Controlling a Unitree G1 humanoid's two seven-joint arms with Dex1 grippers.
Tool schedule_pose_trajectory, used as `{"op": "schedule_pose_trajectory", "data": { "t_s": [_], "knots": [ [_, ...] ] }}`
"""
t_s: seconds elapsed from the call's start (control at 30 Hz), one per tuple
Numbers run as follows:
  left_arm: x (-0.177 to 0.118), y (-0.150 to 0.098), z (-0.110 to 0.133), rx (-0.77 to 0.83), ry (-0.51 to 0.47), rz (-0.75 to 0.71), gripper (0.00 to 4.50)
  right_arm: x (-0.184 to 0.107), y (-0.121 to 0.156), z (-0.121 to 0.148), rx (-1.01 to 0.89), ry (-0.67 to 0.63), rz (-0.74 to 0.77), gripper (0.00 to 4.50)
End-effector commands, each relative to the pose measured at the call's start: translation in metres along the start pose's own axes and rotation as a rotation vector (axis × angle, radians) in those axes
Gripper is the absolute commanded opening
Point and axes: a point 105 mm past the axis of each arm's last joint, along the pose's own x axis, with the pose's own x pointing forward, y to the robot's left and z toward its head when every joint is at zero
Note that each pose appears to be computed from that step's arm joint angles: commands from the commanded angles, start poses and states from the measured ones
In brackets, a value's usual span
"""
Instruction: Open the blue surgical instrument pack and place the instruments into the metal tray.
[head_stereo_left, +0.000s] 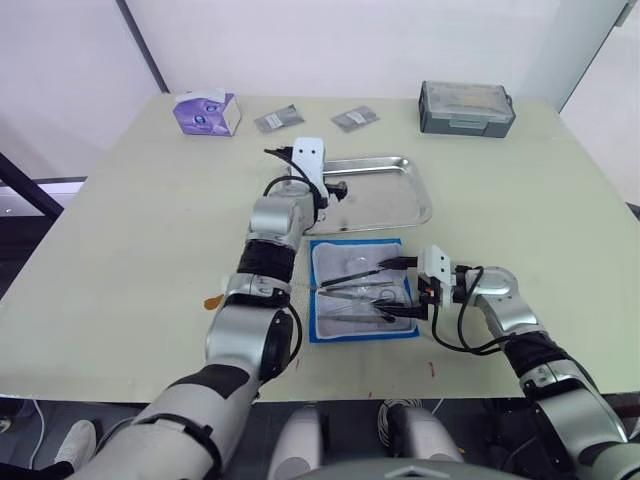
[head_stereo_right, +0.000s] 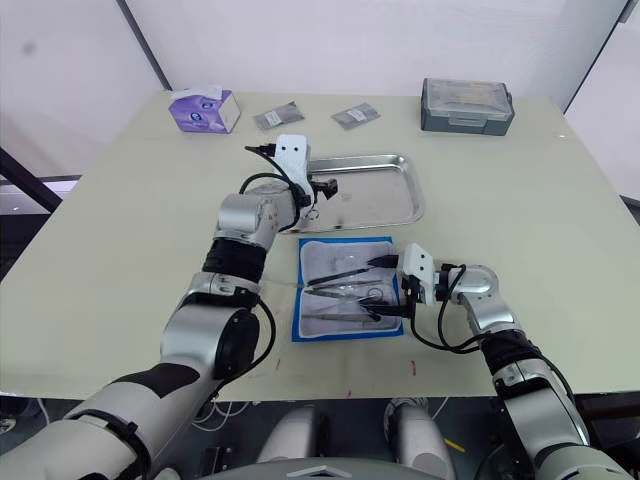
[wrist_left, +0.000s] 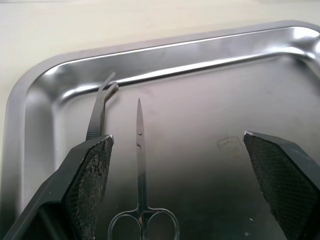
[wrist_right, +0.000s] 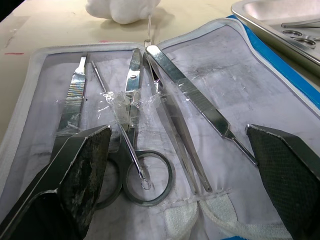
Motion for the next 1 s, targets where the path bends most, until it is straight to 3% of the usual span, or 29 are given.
{"op": "schedule_pose_trajectory", "data": {
  "t_s": [0.03,0.23,0.47,0.63,1.0],
  "knots": [
    [-0.013,-0.004,0.026,0.008,-0.087,-0.059,4.41,-0.008,0.03,-0.057,0.178,0.161,0.041,4.5],
    [-0.03,-0.006,0.04,0.015,-0.175,-0.212,4.41,-0.006,0.031,-0.054,0.18,0.137,0.05,4.5],
    [-0.039,0.008,0.037,0.043,-0.183,-0.284,4.41,-0.001,0.034,-0.053,0.197,0.09,0.059,4.5],
    [-0.051,0.007,0.038,0.06,-0.211,-0.413,4.41,-0.002,0.036,-0.059,0.208,0.1,0.06,4.5],
    [-0.079,0.017,0.02,0.24,-0.236,-0.684,4.41,-0.01,0.031,-0.06,0.192,0.128,0.047,4.5]
  ]
}}
